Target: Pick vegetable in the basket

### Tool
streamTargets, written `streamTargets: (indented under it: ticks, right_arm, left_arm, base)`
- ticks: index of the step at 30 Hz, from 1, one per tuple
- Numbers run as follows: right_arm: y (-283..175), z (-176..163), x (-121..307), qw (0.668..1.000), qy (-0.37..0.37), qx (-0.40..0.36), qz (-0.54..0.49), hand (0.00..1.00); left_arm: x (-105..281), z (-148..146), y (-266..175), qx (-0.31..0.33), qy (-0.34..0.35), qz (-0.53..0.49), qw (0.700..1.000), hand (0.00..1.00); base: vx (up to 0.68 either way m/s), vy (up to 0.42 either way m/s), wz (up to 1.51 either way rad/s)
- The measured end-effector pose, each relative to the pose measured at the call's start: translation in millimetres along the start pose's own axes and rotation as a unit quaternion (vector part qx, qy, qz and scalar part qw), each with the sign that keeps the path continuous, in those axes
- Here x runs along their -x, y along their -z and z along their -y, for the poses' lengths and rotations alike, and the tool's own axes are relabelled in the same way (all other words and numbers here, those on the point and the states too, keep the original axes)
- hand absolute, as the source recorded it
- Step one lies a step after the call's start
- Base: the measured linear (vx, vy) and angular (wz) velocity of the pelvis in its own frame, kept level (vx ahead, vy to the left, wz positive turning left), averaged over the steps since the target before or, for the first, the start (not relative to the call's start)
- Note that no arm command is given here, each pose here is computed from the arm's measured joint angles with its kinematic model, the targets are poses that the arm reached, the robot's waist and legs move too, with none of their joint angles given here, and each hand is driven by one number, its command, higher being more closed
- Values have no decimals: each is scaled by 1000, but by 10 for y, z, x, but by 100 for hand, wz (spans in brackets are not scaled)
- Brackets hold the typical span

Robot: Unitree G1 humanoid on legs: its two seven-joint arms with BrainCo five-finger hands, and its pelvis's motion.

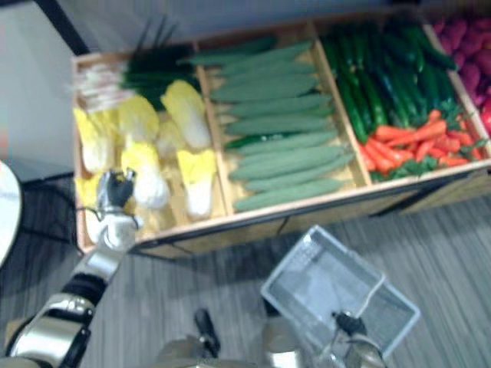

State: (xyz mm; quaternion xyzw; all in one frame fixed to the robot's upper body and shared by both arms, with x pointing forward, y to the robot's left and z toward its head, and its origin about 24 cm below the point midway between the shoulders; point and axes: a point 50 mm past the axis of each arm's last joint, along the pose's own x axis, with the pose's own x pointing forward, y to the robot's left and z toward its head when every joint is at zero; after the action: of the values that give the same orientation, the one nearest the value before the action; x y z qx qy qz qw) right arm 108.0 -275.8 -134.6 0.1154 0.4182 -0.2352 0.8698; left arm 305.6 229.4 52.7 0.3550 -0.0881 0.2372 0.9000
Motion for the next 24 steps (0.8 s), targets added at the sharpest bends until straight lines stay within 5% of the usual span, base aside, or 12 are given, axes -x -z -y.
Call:
streamTargets:
  ticks: [16,19,24]
  right_arm:
    - [25,207,76,998,23,63,13,100]
    - [-180,29,34,995,-2,77,56,100]
    - [-576,-615,4,975,-96,147,138,100]
  left_arm:
    - [282,-325,-239,33,-84,102,991,100]
    - [242,-428,-391,58,-93,139,984,100]
    - [341,-245,-544,76,-11,165,983,100]
  base:
    - [-25,35,-62]
    - [30,28,-114]
    - [-95,16,-161]
